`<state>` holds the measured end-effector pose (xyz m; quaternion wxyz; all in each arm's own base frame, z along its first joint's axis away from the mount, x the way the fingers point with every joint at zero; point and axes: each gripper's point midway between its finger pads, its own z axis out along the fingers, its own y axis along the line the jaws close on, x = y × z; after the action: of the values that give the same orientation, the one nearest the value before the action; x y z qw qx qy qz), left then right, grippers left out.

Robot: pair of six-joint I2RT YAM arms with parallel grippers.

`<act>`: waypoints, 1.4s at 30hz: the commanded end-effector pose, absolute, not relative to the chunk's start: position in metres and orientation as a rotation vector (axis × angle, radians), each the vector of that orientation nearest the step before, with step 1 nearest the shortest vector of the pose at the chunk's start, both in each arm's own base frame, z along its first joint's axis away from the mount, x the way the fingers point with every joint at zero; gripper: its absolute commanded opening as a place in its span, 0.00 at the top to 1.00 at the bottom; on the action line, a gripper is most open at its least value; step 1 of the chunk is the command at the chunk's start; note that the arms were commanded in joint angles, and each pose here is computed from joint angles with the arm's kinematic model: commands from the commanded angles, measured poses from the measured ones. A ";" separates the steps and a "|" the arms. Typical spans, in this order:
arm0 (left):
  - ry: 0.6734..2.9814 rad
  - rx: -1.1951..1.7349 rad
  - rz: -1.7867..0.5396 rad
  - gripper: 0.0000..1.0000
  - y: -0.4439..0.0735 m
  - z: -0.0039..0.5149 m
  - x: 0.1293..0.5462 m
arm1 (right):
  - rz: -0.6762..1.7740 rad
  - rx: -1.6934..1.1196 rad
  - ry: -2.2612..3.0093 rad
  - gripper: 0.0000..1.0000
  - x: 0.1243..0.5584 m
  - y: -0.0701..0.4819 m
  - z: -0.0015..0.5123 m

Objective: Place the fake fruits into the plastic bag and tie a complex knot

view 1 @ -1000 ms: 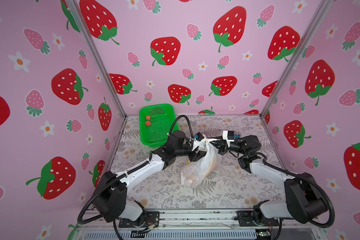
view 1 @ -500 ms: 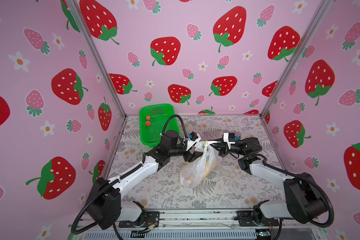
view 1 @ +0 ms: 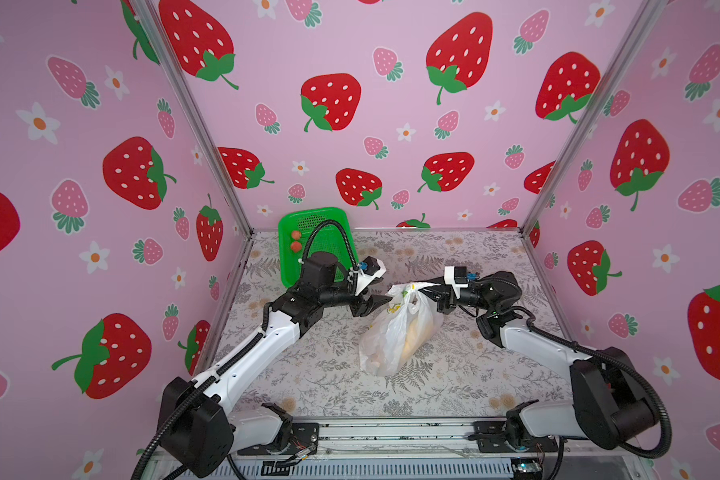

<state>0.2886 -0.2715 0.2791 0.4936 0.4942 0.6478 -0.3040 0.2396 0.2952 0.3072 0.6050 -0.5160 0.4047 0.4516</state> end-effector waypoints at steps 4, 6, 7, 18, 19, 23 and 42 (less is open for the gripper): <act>1.515 1.275 -0.779 0.61 -0.278 0.298 0.282 | 1.011 -1.217 0.858 1.00 0.234 0.294 0.327; 1.520 1.290 -0.792 0.63 -0.280 0.296 0.282 | 1.011 -1.217 0.858 1.00 0.234 0.294 0.328; 1.523 1.292 -0.797 0.65 -0.281 0.295 0.283 | 1.012 -1.217 0.857 1.00 0.234 0.294 0.329; 1.529 1.316 -0.824 0.67 -0.288 0.292 0.287 | 1.015 -1.219 0.858 1.00 0.235 0.295 0.329; 1.528 1.319 -0.825 0.69 -0.289 0.292 0.286 | 1.015 -1.219 0.856 1.00 0.235 0.296 0.330; 1.526 1.329 -0.825 0.75 -0.293 0.292 0.287 | 1.014 -1.221 0.853 1.00 0.234 0.296 0.331; 1.552 1.206 -0.723 1.00 -0.287 0.308 0.298 | 0.931 -1.213 0.905 1.00 0.245 0.295 0.327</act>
<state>0.2945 -0.2899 0.2764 0.4514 0.5131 0.6584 -0.3153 0.2450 0.2966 0.3077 0.6039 -0.5205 0.4159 0.4374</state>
